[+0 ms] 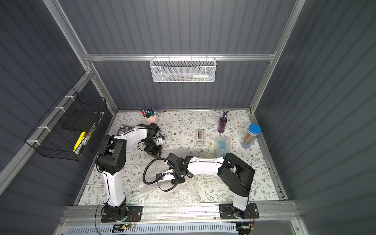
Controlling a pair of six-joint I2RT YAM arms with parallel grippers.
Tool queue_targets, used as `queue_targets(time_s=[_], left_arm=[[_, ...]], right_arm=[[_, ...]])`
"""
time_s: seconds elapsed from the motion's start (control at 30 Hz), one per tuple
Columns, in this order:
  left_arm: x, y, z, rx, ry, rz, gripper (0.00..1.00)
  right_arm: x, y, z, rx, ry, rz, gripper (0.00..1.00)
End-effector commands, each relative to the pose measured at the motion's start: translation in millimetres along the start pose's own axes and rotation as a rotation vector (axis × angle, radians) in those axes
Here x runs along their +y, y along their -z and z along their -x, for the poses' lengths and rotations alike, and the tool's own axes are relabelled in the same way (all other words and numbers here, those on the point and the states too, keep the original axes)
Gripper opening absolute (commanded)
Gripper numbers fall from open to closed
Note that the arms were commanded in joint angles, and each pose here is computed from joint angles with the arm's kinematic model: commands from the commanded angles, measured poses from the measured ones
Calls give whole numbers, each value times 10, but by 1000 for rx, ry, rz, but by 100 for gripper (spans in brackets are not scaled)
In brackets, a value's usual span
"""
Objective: Wrap wine bottles in bubble wrap
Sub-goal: Wrap the bubble wrap around the bubble wrap.
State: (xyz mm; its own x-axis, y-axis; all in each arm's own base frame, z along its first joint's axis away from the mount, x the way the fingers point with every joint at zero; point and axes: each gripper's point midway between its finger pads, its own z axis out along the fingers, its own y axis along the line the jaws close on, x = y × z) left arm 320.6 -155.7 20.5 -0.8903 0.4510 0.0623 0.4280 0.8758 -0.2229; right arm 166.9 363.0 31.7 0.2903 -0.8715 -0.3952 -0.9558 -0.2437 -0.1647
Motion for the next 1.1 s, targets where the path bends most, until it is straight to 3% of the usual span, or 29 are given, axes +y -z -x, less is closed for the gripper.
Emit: queue_targets(time_s=[0.0,0.2,0.37,0.53,0.7,0.77,0.83,0.9,1.0,1.07], left_arm=[[292,-326,72,18,-9,95,33],[198,152,312,-100,-11,98,42],[182,784,293,-234,-12,178,68],[282,1260,-165,-265,43,287,79],[38,1237,-756,-242,48,192,79],[-146,1150,-992,-248,-62,123,76],[-418,1327,-1071,-363,-191,40,75],[-522,1583,-1120,-480,-305,72,78],[-662,1530,-1381,-475,-516,50,79],[-833,1416,-1571,-462,-657,-34,80]], right_arm=[[203,45,117,-35,-52,115,43],[448,-57,-1,-11,-145,287,43],[439,-83,15,-51,-221,391,43],[448,-102,9,-64,-278,474,43],[449,-119,-9,-80,-323,532,44],[469,-128,-26,-68,-337,566,44],[452,-139,-32,-73,-356,584,44],[425,-143,-37,-76,-366,590,45],[363,-148,-43,-73,-393,604,47],[337,-161,-59,-62,-412,617,49]])
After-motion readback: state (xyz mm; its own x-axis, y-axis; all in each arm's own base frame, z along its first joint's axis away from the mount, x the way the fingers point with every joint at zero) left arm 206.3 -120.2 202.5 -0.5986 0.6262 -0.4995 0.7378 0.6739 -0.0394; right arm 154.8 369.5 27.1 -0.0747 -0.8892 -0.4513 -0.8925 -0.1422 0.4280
